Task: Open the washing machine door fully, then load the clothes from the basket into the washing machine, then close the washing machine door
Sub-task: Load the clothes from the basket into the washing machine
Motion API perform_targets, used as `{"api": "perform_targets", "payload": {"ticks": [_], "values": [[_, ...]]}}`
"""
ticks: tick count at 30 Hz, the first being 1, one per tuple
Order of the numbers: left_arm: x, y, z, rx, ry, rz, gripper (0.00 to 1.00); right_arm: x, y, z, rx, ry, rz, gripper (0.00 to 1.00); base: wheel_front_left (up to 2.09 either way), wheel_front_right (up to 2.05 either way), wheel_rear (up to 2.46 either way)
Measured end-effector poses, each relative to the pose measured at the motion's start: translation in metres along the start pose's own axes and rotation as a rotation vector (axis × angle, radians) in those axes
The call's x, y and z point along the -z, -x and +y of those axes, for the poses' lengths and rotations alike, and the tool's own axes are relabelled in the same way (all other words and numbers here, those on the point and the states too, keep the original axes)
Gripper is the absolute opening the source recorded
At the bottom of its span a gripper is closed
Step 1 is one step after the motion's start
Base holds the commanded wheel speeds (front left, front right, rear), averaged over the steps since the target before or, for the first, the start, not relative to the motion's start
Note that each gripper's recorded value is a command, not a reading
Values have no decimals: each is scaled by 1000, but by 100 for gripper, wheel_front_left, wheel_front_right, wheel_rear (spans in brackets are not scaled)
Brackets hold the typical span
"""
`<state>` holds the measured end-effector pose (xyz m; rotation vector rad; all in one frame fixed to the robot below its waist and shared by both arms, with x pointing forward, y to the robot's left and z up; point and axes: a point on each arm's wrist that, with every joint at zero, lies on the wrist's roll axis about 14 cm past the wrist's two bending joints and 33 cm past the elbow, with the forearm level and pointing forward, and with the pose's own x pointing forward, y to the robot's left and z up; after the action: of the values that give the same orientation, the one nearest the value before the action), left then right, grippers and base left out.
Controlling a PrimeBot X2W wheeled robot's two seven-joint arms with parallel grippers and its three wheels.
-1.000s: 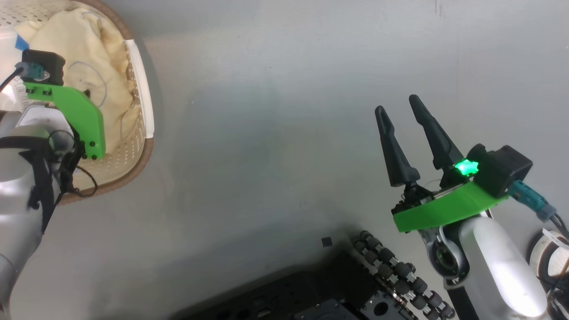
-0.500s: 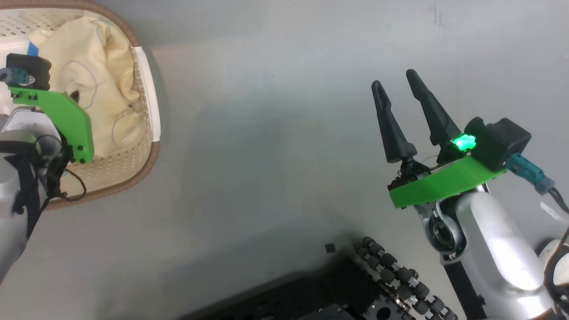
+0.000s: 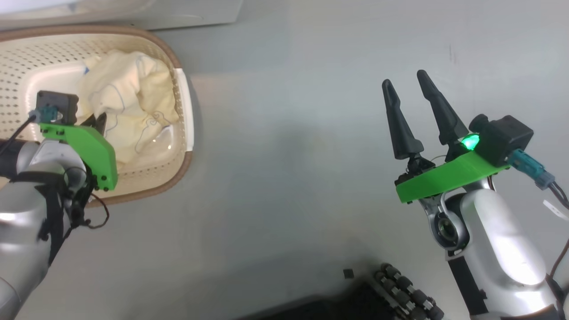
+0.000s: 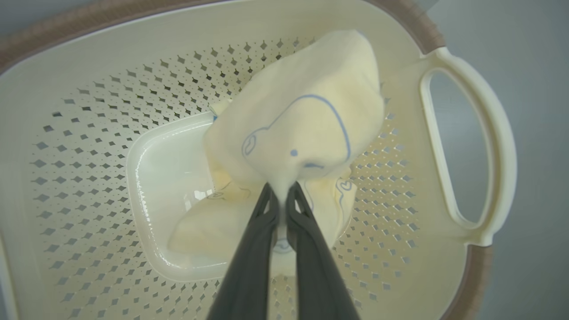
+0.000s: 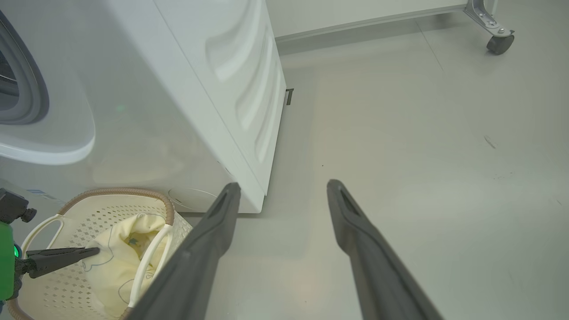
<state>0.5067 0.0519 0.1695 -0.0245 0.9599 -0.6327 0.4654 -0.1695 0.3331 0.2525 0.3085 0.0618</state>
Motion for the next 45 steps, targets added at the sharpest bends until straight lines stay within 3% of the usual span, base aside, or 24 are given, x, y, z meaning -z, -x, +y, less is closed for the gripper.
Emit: {"api": "perform_targets", "payload": {"ticks": [13,20,45], "values": [[-36,69,20,-113,-6,-192,0,-28,2,30,-73,1,-64,100,0,0,0],[-91,109,23,-185,-29,-393,0,-32,5,49,-117,-6,-73,100,0,0,0],[-126,251,10,-377,-28,-813,0,-62,27,85,-200,-6,-133,100,0,0,0]]}}
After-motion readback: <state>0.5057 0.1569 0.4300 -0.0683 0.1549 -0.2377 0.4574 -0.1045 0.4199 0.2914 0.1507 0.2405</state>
